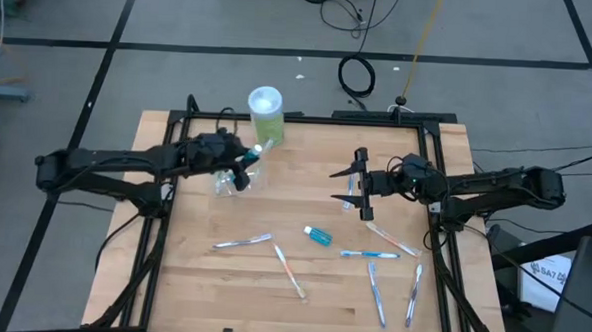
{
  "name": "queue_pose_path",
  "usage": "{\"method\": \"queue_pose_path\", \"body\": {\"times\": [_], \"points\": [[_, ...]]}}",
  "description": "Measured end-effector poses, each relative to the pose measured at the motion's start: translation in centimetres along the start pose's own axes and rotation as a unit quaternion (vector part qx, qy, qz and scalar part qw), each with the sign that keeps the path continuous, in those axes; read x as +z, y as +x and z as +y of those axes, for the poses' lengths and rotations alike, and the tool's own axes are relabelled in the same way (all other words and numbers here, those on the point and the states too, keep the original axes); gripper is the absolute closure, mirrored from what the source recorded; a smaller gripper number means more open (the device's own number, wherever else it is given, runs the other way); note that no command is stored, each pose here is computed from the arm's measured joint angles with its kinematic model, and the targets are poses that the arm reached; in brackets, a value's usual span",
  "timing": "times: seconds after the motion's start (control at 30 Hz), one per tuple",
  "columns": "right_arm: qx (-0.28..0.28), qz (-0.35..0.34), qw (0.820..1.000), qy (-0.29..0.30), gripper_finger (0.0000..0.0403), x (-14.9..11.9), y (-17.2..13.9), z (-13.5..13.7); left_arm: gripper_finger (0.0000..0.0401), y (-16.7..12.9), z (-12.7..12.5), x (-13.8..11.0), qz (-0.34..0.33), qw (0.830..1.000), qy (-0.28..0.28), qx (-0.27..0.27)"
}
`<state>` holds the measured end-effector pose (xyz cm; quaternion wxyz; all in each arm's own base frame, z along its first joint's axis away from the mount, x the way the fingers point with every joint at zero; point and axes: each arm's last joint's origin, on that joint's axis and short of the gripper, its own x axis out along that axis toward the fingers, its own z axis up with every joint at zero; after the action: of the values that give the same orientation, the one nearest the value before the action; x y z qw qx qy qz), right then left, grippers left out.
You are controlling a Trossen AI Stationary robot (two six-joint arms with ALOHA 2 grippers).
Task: Pick & Place toothbrushing station
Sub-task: Put the top blue mouthwash into the transparent organizer
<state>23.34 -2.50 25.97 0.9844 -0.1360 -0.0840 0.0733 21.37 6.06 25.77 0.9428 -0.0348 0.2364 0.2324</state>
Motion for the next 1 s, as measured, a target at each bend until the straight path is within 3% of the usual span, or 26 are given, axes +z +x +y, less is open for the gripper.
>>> {"method": "queue_pose_path", "body": {"times": [0.27, 0.47, 0.6, 0.9, 1.0], "points": [[0.0, 0.0, 1.0, 0.008, 0.0181, 0.0, 0.0, 0.0, 0.0288, -1.6, 0.5, -4.9, -0.046, 0.996, -0.068, 0.029], [0.0, 0.0, 1.0, 0.008, 0.0183, 0.0, 0.0, 0.0, 0.0288, -0.9, 0.2, -9.3, -0.134, 0.984, -0.117, 0.029], [0.0, -0.001, 1.0, 0.006, 0.0182, 0.0, 0.0, 0.0, 0.0288, -0.8, 0.6, -11.2, -0.154, 0.978, -0.126, 0.069], [-0.001, -0.004, 1.0, -0.023, 0.0183, 0.1, 0.0, 0.0, 0.0288, -0.9, 0.0, -12.1, -0.138, 0.981, -0.123, 0.064], [-0.001, -0.004, 0.999, -0.033, 0.0185, 0.1, 0.0, 0.0, 0.0288, -1.2, -0.4, -11.4, -0.171, 0.978, -0.107, 0.053]]}}
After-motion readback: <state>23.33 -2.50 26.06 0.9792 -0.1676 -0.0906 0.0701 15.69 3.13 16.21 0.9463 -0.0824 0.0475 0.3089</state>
